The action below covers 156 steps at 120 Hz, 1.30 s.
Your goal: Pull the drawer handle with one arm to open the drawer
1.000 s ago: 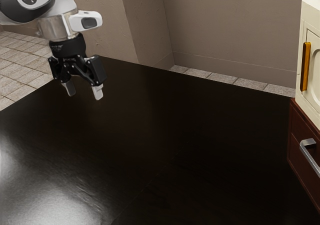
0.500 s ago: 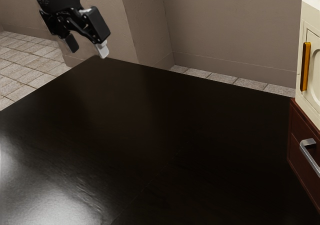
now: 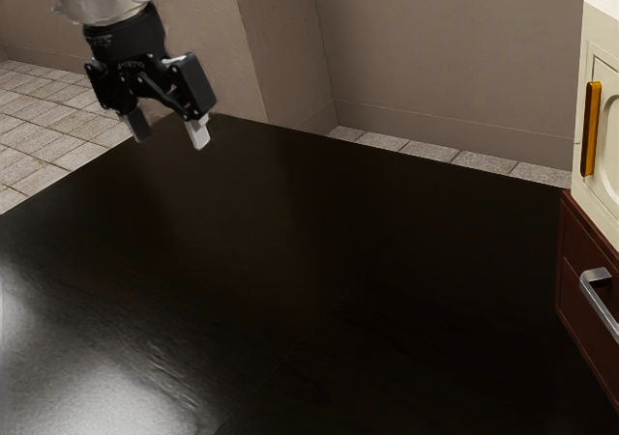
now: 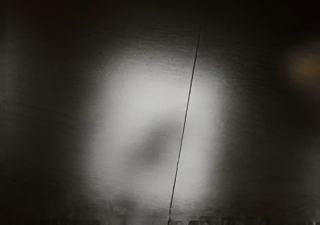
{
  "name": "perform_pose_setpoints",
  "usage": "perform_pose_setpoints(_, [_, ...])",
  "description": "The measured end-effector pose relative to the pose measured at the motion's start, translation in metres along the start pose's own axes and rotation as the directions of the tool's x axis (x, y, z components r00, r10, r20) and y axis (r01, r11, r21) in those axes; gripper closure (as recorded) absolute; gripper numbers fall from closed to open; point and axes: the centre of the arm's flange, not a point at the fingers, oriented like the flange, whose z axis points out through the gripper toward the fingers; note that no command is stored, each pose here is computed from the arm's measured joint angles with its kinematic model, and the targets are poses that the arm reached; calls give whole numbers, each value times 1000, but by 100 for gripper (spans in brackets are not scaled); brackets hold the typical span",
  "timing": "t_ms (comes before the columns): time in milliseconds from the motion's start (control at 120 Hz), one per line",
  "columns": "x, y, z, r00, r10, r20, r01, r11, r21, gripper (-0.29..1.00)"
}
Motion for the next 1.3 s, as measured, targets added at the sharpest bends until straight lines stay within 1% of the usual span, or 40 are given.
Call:
perform_pose_setpoints(58, [-15, 2, 14, 1000, -21, 24, 21, 1000, -4, 0])
perform_pose_setpoints(100, [-21, 20, 40, 998, -3, 57, 4, 1000, -12, 0])
perform_pose_setpoints(158, [-29, 42, 80, 996, 11, 84, -8, 1000, -26, 0])
perform_pose_setpoints(217, [-28, 49, 105, 997, -14, 82, 21, 996, -87, 0])
perform_pose_setpoints(275, [-21, 56, 120, 997, -59, 58, 68, 982, -173, 0])
perform_pose_setpoints(325, [-17, 63, 123, 993, -109, 33, 114, 962, -248, 0])
perform_pose_setpoints(417, [-16, 70, 123, 976, -219, -7, 202, 914, -352, 0])
perform_pose_setpoints(467, [-10, 88, 128, 970, -244, -9, 221, 894, -390, 0])
perform_pose_setpoints(550, [9, 130, 157, 967, -253, 15, 234, 870, -434, 0])
perform_pose_setpoints(642, [24, 171, 170, 965, -261, 14, 235, 843, -484, 0])
perform_pose_setpoints(767, [27, 206, 178, 958, -288, 2, 245, 811, -531, 0])
perform_pose_setpoints(883, [30, 230, 190, 951, -310, 6, 260, 786, -560, 0])
perform_pose_setpoints(1200, [15, 290, 214, 950, -310, 31, 268, 761, -591, 0])
perform_pose_setpoints(1300, [18, 300, 225, 945, -324, 41, 282, 746, -603, 0])
